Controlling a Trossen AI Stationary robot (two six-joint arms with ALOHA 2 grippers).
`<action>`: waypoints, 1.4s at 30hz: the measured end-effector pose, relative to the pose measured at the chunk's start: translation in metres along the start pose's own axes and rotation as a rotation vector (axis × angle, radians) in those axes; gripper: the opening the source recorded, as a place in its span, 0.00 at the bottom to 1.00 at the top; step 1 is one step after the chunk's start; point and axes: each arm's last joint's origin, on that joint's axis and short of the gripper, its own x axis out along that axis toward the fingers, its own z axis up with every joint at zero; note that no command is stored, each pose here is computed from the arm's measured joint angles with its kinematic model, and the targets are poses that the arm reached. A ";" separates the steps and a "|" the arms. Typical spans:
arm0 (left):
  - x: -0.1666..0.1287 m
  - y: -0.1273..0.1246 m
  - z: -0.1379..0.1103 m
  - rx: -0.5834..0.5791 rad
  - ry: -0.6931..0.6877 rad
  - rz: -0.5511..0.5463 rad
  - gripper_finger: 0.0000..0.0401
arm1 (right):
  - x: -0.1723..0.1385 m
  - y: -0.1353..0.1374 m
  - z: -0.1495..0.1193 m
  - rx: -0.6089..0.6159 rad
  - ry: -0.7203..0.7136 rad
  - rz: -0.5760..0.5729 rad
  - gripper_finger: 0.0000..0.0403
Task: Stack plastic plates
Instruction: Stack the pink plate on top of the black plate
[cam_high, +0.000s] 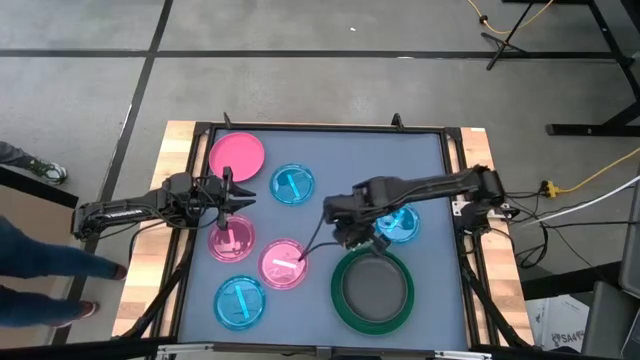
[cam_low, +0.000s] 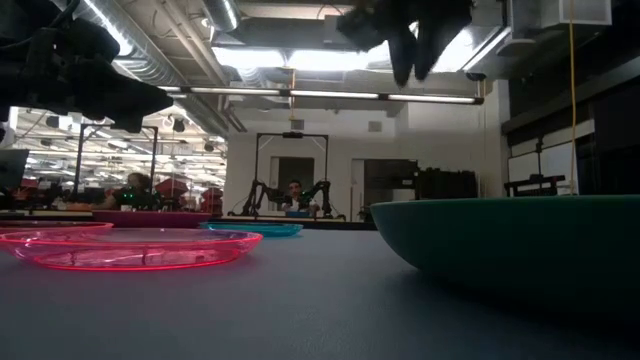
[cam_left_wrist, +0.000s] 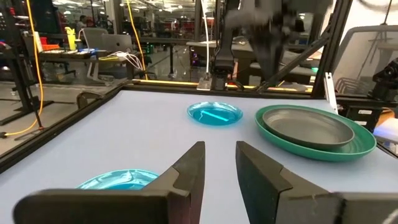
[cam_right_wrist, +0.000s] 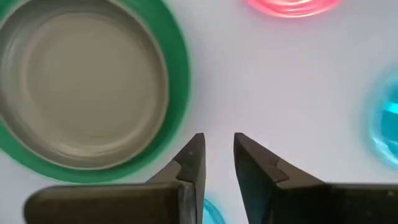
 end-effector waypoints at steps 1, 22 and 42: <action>0.000 0.000 0.000 0.000 0.000 0.001 0.21 | -0.008 0.002 -0.001 0.003 -0.009 -0.029 0.18; 0.001 0.009 0.032 -0.122 -0.106 0.336 0.21 | -0.045 0.038 -0.051 -0.012 -0.230 -0.338 0.18; 0.053 0.060 0.058 -0.347 0.444 0.624 0.21 | -0.033 0.049 -0.074 -0.003 -0.256 -0.418 0.18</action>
